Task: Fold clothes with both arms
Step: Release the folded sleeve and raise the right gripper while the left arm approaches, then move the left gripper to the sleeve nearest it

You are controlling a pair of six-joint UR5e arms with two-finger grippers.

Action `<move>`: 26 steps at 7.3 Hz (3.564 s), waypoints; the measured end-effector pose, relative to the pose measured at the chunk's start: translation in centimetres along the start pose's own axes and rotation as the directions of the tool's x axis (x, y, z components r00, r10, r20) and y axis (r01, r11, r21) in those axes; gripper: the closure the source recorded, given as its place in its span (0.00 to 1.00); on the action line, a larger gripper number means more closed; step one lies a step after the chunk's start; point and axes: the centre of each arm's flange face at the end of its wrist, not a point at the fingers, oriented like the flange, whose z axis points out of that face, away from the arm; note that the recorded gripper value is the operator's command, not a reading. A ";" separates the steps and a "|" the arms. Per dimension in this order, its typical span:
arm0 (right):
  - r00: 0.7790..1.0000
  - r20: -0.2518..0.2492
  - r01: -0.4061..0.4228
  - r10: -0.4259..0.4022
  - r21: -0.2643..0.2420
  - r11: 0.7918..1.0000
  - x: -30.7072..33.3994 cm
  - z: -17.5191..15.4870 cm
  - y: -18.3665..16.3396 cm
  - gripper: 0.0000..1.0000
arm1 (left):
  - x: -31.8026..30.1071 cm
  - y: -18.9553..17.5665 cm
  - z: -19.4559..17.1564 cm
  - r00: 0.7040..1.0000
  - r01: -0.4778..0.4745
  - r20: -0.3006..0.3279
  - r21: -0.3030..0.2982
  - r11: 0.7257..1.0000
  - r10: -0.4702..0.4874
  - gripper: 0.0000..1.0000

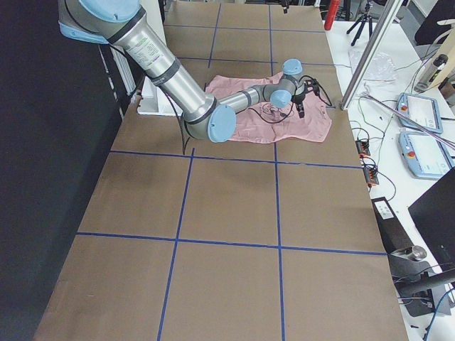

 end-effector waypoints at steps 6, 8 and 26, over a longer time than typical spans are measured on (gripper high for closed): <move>0.977 -0.074 -0.210 0.198 -0.223 0.952 7.3 -13.0 3.0 0.00 | 18.5 3.1 15.3 0.977 0.208 0.033 0.114 0.971 -0.213 0.01; 0.976 -0.077 -0.218 0.206 -0.222 0.950 8.6 -14.2 3.8 0.00 | 23.0 4.3 20.4 0.983 0.157 0.063 0.173 0.972 -0.170 0.01; 0.976 -0.081 -0.214 0.201 -0.219 0.952 9.2 -13.9 4.4 0.00 | 28.9 1.9 24.3 0.983 0.124 0.104 0.252 0.960 -0.154 1.00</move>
